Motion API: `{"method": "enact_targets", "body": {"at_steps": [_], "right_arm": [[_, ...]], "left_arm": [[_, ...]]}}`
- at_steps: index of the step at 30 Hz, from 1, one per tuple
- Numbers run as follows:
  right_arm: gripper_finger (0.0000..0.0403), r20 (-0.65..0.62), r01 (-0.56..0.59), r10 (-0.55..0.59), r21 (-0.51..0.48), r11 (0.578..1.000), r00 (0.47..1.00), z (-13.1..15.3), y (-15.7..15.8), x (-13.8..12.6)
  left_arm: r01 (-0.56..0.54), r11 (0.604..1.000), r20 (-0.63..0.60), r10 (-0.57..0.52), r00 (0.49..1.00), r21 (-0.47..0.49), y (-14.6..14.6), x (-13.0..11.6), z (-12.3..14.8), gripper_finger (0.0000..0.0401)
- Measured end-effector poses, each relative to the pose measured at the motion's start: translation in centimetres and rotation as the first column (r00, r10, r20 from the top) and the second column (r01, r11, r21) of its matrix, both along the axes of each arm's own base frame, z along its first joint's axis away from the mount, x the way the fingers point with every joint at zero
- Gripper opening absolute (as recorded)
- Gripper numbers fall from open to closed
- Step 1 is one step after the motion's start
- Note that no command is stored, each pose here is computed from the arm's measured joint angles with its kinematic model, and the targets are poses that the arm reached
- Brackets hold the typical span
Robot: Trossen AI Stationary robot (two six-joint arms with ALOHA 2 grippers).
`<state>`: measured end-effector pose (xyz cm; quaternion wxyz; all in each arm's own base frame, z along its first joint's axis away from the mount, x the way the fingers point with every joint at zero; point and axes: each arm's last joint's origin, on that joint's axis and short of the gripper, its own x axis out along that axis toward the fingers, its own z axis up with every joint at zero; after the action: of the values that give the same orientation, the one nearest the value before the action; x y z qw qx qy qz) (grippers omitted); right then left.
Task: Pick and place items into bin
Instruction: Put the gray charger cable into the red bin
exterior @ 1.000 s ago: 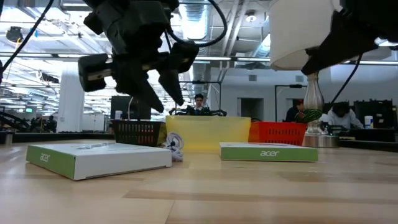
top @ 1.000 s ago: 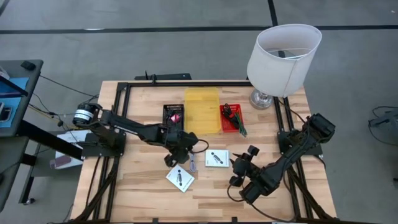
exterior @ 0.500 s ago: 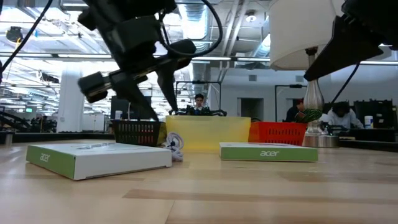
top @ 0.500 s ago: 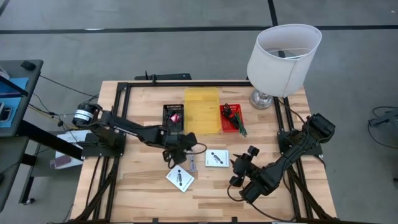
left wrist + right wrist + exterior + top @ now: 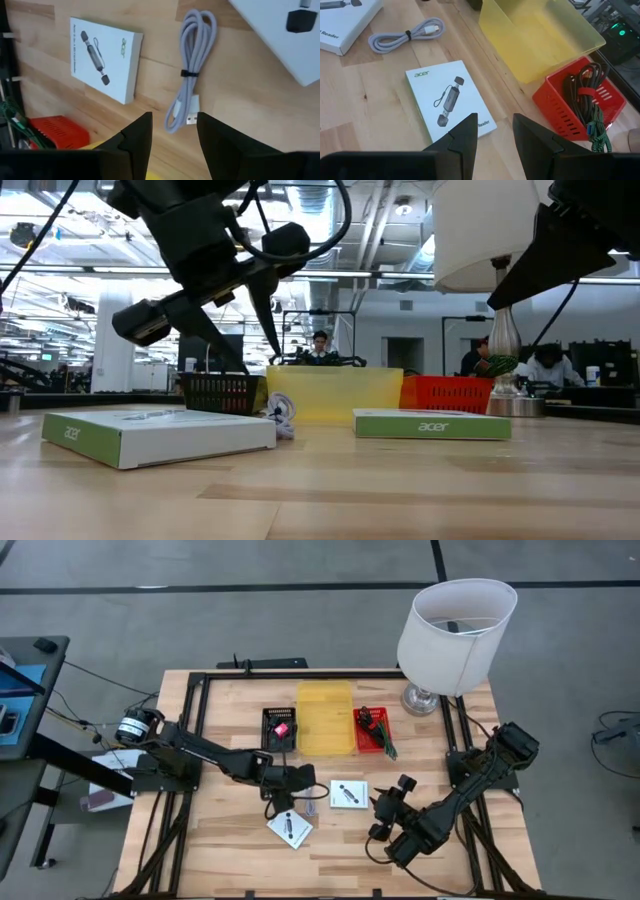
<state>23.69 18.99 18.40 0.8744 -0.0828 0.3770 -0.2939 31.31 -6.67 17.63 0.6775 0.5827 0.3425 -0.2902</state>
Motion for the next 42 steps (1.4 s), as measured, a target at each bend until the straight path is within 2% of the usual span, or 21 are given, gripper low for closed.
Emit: {"method": "enact_targets", "body": {"at_steps": [11,15,18,21,33,42], "right_arm": [[0.0120,0.000,0.000,0.000,0.000,1.000,1.000,0.0,0.0,0.0],[0.0120,0.000,0.000,0.000,0.001,1.000,1.000,0.0,0.0,0.0],[0.0120,0.000,-0.001,0.001,0.006,1.000,1.000,0.0,0.0,0.0],[0.0120,-0.010,-0.004,0.004,0.017,1.000,1.000,0.0,0.1,0.0],[0.0120,-0.013,-0.006,0.006,0.019,1.000,1.000,-0.1,0.1,0.0],[0.0120,-0.012,-0.006,0.006,0.019,1.000,1.000,-0.1,0.1,0.0]], "left_arm": [[0.007,1.000,0.015,-0.007,1.000,0.010,0.0,0.2,0.0,0.0148],[-0.015,0.998,-0.022,0.016,1.000,0.054,0.0,0.6,-1.6,0.0148],[-0.005,0.993,-0.078,0.014,0.997,0.116,-0.1,0.8,-3.4,0.0148],[0.011,0.991,-0.084,0.001,0.996,0.136,-0.3,1.1,-4.3,0.0148],[0.079,0.981,-0.022,-0.076,0.997,0.179,-0.4,1.7,-3.9,0.0148],[0.135,0.972,-0.029,-0.132,0.991,0.192,-0.5,1.7,-3.9,0.0148]]}}
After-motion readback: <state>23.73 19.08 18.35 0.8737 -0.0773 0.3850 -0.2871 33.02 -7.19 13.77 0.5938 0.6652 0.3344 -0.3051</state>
